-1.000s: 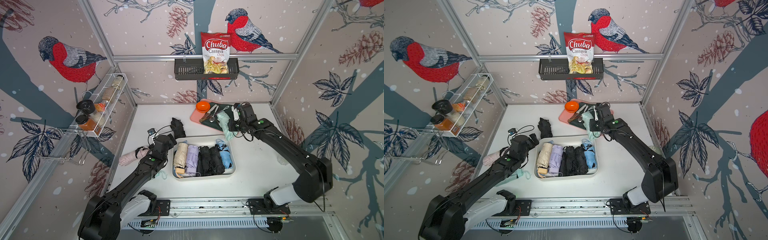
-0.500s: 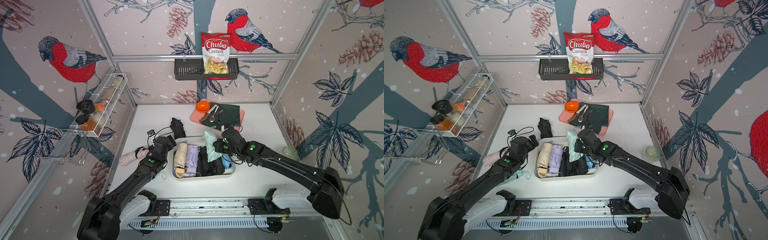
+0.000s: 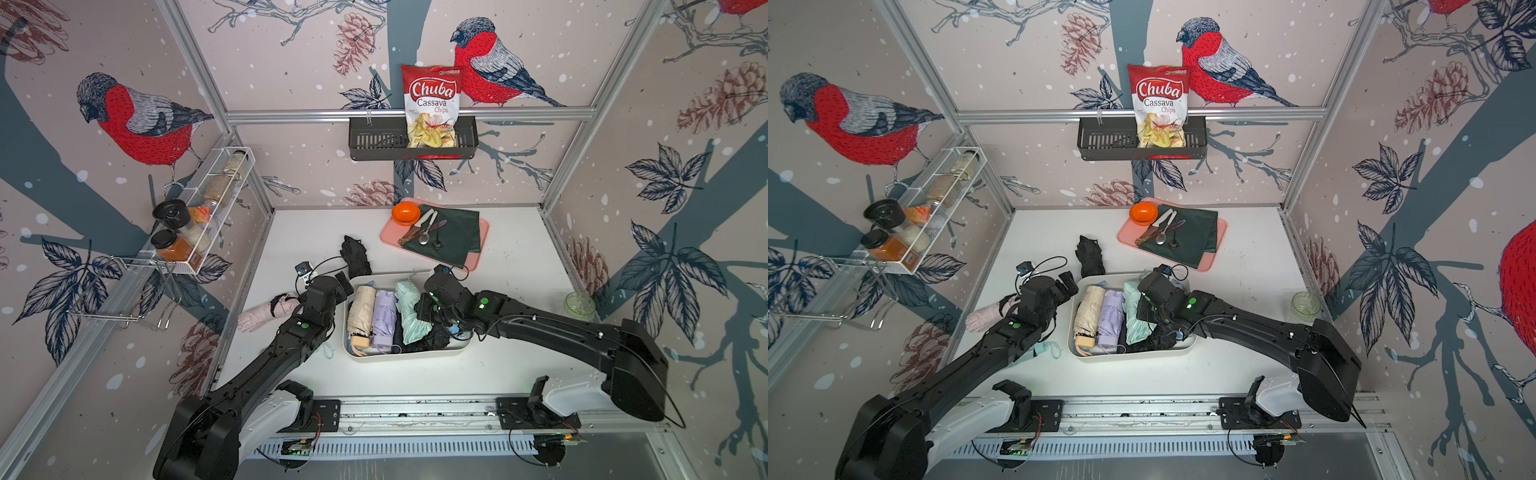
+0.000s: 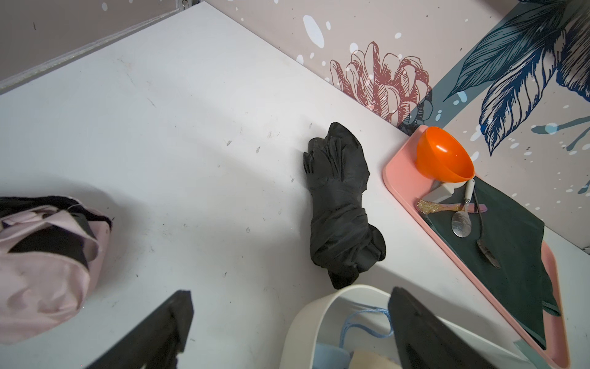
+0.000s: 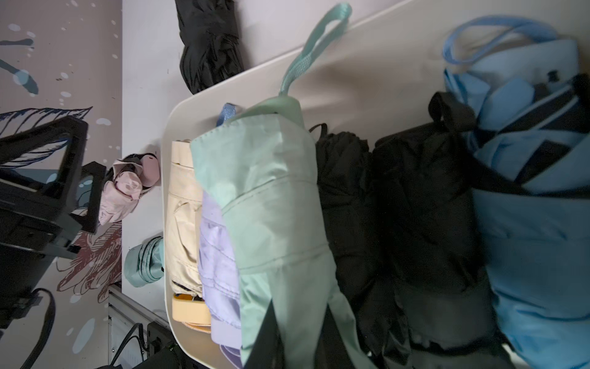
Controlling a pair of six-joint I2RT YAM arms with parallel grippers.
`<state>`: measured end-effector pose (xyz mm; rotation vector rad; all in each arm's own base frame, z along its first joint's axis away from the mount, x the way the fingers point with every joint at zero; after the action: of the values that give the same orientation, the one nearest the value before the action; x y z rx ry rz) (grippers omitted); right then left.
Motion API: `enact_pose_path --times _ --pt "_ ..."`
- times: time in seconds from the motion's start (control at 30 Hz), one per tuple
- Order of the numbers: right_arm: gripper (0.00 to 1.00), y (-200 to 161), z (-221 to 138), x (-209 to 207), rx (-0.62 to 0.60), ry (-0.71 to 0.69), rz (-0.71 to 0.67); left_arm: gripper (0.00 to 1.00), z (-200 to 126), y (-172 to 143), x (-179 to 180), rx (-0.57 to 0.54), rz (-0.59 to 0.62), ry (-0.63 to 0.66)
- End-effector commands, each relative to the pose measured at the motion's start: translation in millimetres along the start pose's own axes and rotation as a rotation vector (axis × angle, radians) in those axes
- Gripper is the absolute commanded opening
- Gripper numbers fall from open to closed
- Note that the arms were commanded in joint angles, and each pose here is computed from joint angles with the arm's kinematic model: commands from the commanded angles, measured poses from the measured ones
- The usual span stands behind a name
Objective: Put the umbrella into the storage box
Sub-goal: Place the umbrella in the storage box.
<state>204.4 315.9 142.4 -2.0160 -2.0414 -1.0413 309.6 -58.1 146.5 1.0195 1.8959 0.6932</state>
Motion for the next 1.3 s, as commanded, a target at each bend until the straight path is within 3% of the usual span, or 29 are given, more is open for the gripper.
enact_pose_path --times 0.0,0.27,0.4,0.53,0.73,1.1,1.27 --pt "0.14 -1.0 6.5 5.1 -0.002 0.019 0.038 0.99 -1.0 6.3 -7.0 -0.021 -0.023 -0.035" --pt "0.44 -10.3 13.9 -1.1 0.048 -0.027 0.027 0.99 -0.6 5.9 -7.2 -0.022 -0.023 -0.038" --pt "0.44 -13.5 11.5 4.8 0.065 -0.004 -0.002 0.99 -0.2 5.7 -7.3 -0.020 -0.025 -0.037" --pt "0.34 -19.5 12.4 7.6 0.093 0.009 -0.025 0.99 -0.7 6.7 -6.5 -0.023 -0.025 -0.031" --pt "0.28 -36.7 23.0 1.8 0.168 0.001 -0.048 0.99 -2.1 7.2 -4.7 -0.023 -0.027 -0.022" --pt "0.26 -66.5 47.2 -21.3 0.286 -0.105 -0.094 0.99 -4.2 5.8 2.1 -0.014 -0.028 0.013" --pt "0.37 -51.4 34.9 -19.5 0.231 -0.156 -0.125 0.99 -7.9 6.0 10.1 0.002 -0.013 0.057"
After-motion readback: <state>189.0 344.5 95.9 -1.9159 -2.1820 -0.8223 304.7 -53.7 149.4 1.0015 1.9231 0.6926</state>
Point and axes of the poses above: each gripper's point midway between its finger pads, its own z axis out along the fingers, its own x axis along the line the jaws close on, y = z × x, the point moved 1 cm from there along -z, back along the fingers, and after that the axes turned 2 degrees about -z, right-handed, at the moved point
